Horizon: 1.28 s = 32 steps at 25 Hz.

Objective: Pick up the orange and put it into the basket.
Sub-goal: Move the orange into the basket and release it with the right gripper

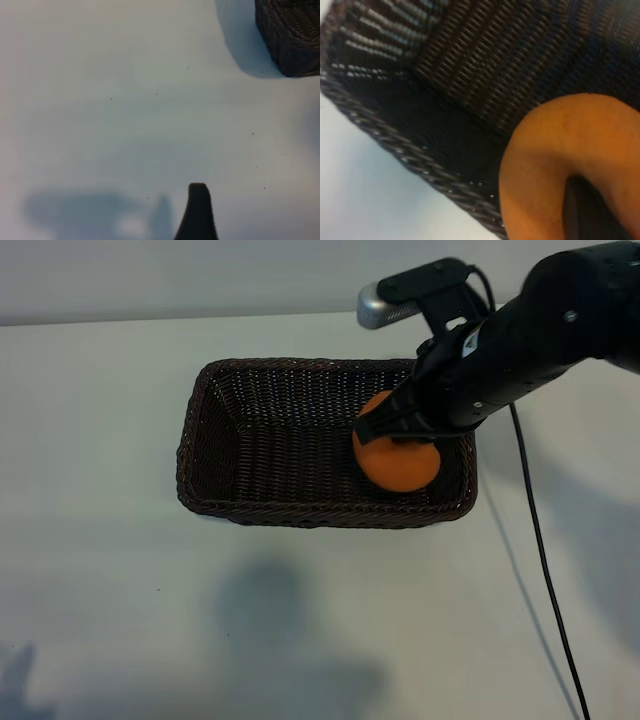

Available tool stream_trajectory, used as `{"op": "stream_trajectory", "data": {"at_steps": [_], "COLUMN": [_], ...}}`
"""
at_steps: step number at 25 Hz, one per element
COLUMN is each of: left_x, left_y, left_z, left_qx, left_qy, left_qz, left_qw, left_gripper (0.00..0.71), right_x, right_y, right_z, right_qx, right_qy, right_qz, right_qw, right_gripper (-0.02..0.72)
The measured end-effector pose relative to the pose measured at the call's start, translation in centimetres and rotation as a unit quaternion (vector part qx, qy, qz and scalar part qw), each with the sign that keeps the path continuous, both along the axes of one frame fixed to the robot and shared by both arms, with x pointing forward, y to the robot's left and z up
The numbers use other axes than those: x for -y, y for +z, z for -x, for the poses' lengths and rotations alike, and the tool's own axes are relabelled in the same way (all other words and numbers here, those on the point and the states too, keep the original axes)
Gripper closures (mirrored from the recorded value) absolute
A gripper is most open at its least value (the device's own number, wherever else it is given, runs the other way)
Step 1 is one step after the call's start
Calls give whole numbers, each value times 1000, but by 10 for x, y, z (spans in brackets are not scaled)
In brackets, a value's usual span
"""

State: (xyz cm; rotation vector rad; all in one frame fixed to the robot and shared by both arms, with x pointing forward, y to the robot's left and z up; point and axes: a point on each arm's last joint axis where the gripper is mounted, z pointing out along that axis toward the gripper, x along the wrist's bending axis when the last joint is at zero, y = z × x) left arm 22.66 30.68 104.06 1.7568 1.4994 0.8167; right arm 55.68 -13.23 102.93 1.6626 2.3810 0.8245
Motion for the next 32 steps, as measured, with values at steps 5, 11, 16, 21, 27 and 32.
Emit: {"op": "stream_trajectory", "data": {"at_steps": [5,11,16,21,27,32], "left_x": [0,0,0,0,0,0], "left_y": [0,0,0,0,0,0], "left_z": [0,0,0,0,0,0], "left_qx": [0,0,0,0,0,0], "left_qy": [0,0,0,0,0,0], "left_qz": [0,0,0,0,0,0], "left_qw": [1000,1000,1000,1000,1000,1000], "left_gripper": [117,117,117,117,117,117], "right_x": [-10,-31,-50,-59,-59,-59], "right_y": [-8,-11,-22,-42,-51,-50], "right_z": [-17,-29,-35,-42,-44,-44], "right_qx": [-20,-34,-37,-52,-58,-57], "right_qy": [14,50,86,93,95,95], "right_qz": [11,35,76,100,110,109], "right_qw": [1000,998,993,989,988,988], "right_gripper": [620,620,620,620,620,617]}}
